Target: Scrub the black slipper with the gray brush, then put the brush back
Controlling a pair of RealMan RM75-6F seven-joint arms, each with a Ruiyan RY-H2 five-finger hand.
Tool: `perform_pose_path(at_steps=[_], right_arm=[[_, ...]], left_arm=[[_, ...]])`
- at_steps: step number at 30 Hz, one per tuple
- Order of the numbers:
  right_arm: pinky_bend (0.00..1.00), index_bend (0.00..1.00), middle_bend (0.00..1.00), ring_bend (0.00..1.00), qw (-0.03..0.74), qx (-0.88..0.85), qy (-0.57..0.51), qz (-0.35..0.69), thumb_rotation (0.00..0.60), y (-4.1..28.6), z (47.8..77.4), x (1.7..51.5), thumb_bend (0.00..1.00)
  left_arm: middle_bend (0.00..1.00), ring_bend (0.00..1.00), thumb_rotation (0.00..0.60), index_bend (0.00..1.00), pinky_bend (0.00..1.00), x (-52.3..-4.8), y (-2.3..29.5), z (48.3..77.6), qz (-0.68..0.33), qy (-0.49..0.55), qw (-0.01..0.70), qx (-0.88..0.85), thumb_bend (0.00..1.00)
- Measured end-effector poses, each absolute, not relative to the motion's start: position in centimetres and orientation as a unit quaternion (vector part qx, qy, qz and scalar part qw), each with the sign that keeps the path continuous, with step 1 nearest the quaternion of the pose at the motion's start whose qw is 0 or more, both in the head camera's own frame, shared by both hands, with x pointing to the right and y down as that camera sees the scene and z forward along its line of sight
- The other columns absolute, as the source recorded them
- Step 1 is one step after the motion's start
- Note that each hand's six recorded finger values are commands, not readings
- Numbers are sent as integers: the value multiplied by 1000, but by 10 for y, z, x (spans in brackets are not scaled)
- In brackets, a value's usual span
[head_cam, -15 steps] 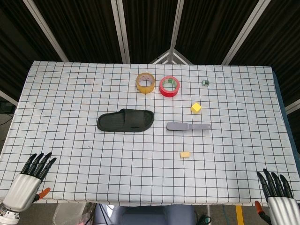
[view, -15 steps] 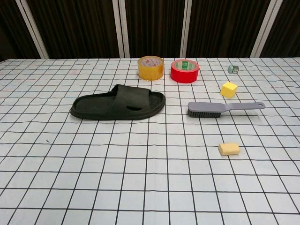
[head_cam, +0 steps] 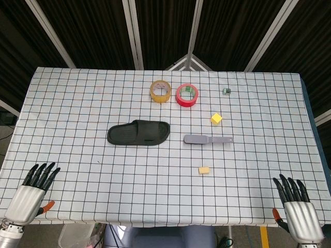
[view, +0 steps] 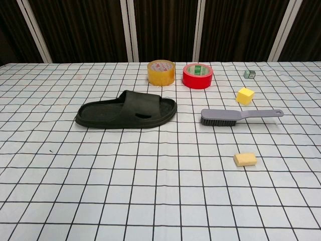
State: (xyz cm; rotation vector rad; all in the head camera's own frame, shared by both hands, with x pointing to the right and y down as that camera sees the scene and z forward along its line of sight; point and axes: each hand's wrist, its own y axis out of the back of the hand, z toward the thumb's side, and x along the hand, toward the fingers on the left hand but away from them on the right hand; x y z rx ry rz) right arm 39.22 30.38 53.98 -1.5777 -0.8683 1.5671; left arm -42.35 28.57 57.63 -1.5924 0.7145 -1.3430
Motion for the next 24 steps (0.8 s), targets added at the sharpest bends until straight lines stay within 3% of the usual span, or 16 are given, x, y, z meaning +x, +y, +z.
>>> perform_pose_path(at_steps=[13,24], right_arm=[[0,0,73,0,393,-654,-296,574,600,214,611,326,397],[0,21,93,0,413,-673,-254,558,600,153,650,248,397]], left_arm=[[0,0,600,0,16,-420,278,588,-568,273,466,-621,74],[0,0,600,0,16,-416,268,584,-564,287,473,-613,75]])
